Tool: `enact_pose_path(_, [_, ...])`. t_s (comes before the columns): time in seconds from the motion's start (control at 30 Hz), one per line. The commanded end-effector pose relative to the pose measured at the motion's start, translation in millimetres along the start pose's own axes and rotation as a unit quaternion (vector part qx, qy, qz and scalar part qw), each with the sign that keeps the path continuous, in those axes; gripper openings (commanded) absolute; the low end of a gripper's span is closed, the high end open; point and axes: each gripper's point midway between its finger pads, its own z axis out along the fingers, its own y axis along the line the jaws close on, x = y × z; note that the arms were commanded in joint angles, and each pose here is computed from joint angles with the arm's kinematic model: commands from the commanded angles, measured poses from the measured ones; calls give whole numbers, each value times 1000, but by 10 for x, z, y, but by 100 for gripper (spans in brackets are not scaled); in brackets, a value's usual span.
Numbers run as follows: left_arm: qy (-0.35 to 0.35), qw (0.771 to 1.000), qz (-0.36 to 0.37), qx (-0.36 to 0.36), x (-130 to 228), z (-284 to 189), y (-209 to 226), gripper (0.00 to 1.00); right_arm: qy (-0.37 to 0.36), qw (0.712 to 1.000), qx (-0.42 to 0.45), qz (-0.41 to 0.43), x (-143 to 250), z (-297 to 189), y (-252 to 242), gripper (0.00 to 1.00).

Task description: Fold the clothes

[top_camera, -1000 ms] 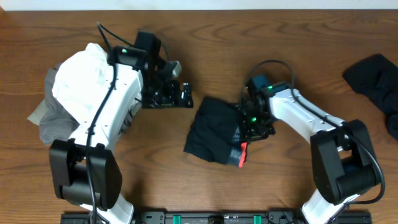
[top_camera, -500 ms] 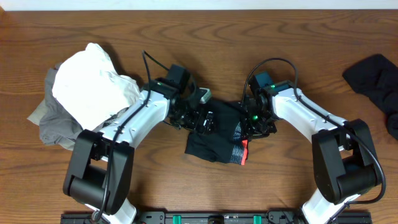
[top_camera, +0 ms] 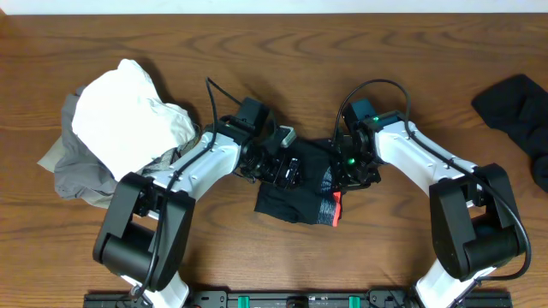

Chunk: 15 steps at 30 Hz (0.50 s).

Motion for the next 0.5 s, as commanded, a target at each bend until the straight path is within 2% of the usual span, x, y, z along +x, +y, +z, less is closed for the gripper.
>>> enact_pose_path(0.0, [11, 997, -74, -28, 69, 12, 232, 97, -1, 1000, 8, 6, -4, 17, -38, 25])
enact_pose_path(0.2, [-27, 989, -146, -26, -55, -221, 586, 98, 0, 1000, 8, 6, 1, 17, -37, 26])
enact_pose_path(0.3, [-37, 988, -148, 20, -128, -231, 526, 98, -1, 1000, 8, 6, -6, 17, -37, 26])
enact_pose_path(0.47, [4, 988, -136, 69, -32, 22, 289, 98, -2, 1000, 8, 6, -9, 17, -37, 27])
